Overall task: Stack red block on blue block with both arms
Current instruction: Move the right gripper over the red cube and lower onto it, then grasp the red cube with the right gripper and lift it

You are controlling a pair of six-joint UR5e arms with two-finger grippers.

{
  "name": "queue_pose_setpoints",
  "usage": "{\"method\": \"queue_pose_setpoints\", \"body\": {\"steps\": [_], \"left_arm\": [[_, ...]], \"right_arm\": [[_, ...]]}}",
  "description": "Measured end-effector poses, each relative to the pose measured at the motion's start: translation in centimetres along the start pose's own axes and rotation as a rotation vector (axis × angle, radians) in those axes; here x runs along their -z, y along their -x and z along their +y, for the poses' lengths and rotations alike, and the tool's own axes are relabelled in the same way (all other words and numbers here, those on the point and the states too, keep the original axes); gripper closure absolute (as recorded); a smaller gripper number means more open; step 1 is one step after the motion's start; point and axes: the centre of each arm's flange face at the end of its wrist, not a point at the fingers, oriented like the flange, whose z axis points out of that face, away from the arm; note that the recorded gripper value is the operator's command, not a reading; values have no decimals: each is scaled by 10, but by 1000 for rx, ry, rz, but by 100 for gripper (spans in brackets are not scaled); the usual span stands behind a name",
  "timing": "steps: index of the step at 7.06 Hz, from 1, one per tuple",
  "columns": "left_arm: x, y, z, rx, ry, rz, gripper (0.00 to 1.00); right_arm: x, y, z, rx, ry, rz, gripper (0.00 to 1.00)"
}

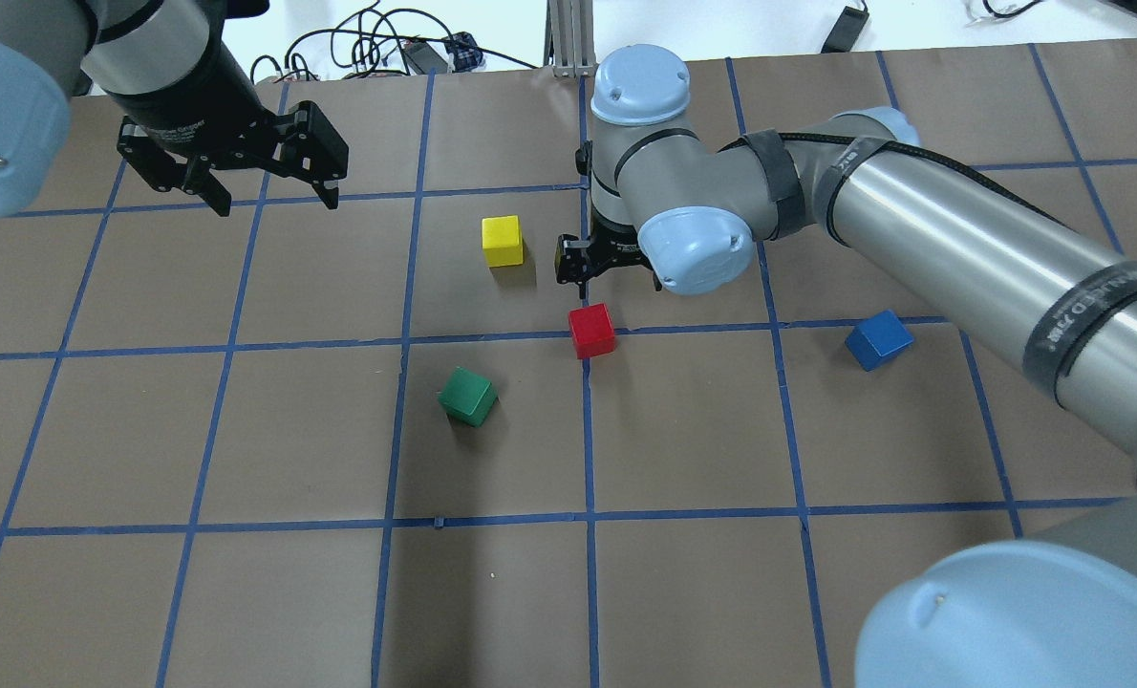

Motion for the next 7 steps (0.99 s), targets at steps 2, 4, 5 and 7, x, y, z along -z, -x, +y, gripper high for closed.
{"method": "queue_pose_setpoints", "body": {"steps": [2, 4, 5, 7], "left_arm": [[0, 0, 0, 1, 0, 1, 0], [0, -1, 0, 1, 0, 1, 0], [1, -1, 1, 1, -2, 2, 0], [1, -1, 1, 1, -2, 3, 0]], "right_arm": [[-21, 12, -1, 15, 3, -12, 0], [-32, 14, 1, 17, 24, -9, 0], [-36, 15, 3, 18, 35, -9, 0], [-42, 19, 6, 19, 54, -29, 0]]}}
